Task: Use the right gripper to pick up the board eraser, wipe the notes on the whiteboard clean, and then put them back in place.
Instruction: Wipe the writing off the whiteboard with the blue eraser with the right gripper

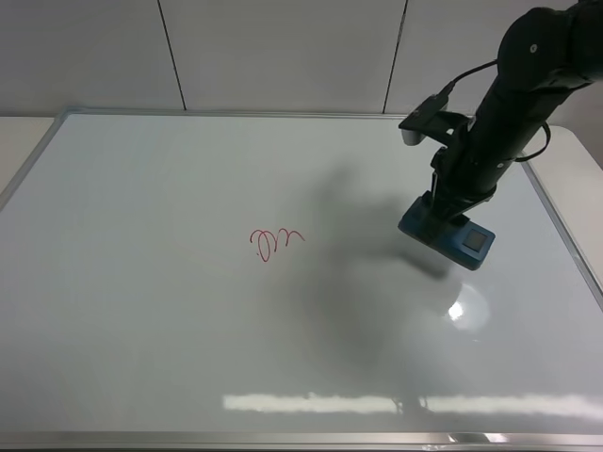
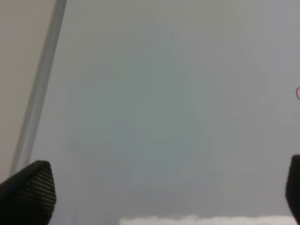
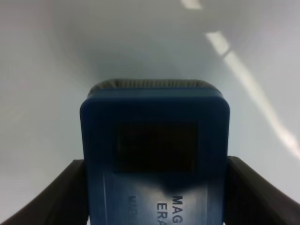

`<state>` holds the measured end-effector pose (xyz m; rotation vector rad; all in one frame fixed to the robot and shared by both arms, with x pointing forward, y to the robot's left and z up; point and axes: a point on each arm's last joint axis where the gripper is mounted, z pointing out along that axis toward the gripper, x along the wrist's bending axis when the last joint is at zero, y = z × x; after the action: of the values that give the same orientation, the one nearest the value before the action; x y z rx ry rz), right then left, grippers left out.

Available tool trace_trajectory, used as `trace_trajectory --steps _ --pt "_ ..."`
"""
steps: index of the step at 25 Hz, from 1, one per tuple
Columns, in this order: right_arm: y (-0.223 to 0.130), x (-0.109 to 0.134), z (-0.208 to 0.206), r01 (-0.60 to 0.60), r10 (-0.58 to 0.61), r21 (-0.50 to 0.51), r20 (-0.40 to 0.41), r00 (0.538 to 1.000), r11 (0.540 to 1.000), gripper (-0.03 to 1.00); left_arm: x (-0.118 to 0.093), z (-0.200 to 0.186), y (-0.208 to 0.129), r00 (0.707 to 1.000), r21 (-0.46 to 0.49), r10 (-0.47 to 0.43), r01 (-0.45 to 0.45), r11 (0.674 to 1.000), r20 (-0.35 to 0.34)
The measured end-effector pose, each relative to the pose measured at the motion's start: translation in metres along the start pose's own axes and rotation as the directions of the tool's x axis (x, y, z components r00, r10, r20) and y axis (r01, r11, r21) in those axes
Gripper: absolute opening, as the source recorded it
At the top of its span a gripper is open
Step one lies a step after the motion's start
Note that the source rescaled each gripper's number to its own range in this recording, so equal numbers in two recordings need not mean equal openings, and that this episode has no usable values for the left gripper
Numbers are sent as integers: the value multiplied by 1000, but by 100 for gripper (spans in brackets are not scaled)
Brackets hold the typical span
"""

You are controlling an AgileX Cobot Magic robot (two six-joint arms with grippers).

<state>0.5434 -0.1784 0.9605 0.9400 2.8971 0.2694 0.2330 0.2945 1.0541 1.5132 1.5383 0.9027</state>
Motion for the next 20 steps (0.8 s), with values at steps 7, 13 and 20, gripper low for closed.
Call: trace_trajectory --steps 7,13,20 --pt "34 17 -18 66 -64 -65 26 998 996 3 0 0 0 1000 0 0 0 1000 0" --pt "64 28 -18 95 -95 -13 3 995 995 3 0 0 0 1000 0 0 0 1000 0" --pt "107 46 4 176 -175 38 -40 984 984 3 0 0 0 1000 0 0 0 1000 0"
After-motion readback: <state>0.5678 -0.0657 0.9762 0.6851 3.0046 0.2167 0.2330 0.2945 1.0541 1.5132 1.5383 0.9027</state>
